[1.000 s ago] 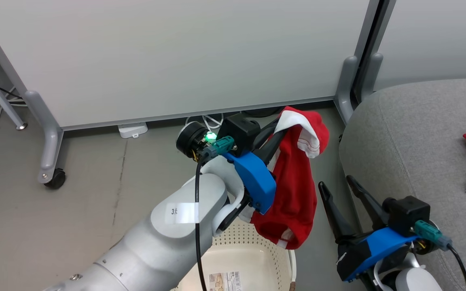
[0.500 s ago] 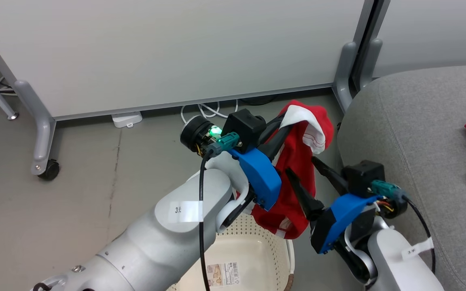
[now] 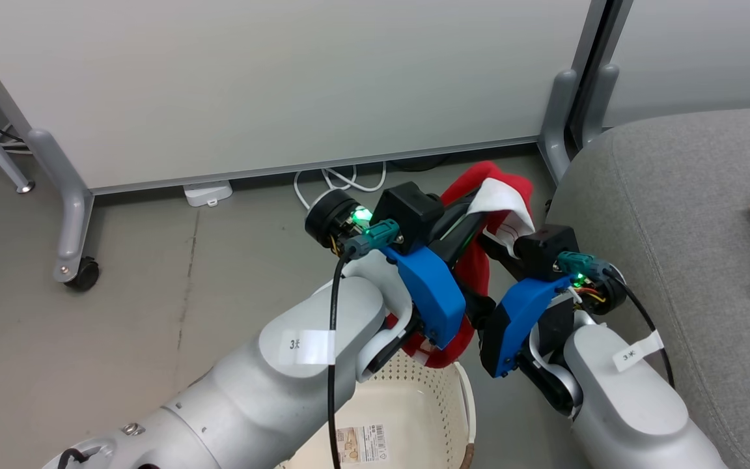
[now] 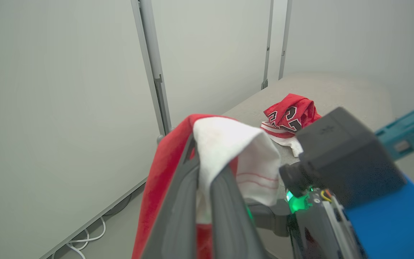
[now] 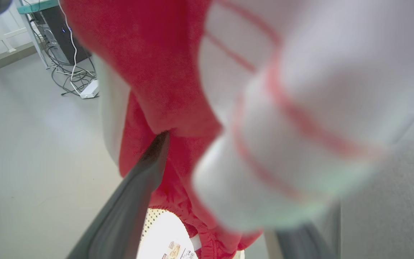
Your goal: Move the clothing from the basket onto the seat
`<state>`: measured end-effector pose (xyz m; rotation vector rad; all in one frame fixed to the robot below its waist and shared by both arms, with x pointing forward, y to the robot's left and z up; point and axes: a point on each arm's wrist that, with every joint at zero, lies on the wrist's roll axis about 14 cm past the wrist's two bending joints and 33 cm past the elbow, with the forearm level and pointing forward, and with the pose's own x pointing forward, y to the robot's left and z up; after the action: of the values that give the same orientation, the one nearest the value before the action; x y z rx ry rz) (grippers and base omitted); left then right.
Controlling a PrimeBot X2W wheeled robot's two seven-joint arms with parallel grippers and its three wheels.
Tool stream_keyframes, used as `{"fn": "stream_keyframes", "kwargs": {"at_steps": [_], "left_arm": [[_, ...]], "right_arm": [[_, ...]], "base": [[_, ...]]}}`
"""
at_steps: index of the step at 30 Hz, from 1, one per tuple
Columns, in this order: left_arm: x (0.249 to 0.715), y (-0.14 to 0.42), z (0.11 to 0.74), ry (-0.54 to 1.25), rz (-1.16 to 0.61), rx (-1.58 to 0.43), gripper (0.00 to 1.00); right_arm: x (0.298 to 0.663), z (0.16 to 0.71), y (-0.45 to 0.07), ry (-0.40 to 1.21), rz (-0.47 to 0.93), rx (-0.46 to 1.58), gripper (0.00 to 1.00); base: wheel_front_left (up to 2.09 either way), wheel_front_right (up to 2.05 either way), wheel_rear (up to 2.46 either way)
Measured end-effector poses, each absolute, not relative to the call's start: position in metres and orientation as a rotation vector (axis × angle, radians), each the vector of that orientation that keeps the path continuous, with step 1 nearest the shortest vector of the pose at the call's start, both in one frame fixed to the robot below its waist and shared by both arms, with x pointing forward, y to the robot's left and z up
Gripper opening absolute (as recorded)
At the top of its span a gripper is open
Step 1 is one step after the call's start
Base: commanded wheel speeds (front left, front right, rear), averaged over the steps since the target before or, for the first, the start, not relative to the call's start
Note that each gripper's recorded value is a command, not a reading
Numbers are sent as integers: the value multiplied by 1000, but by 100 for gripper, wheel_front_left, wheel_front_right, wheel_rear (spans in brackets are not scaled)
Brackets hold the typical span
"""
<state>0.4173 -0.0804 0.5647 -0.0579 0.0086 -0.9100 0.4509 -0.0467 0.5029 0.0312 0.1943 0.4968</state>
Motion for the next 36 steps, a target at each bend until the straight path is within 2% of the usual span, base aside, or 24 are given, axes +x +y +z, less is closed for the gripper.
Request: {"fn": "stream_keyframes", "kwargs": {"at_steps": [12,13,15,16,36], "left_arm": [[405,-90,571,-1,-955,-66,0],[405,-90,572,-1,-957,-65,0],[404,-91,572,-1,-960,-67,0],[404,-91,572,-1,-961,-66,0],[402,-93,575,-10,-957,-63,0]], "right_arm": [[446,508,-28,188,583,17,100],[445,507,-28,191,585,20,96],[444,506,-27,196,586,39,35],[444,506,-27,195,587,41,0],[443,510,-39,171,561,84,0]], "base": [[0,0,0],[0,0,0],[0,0,0],[0,0,0],[0,0,0]]}}
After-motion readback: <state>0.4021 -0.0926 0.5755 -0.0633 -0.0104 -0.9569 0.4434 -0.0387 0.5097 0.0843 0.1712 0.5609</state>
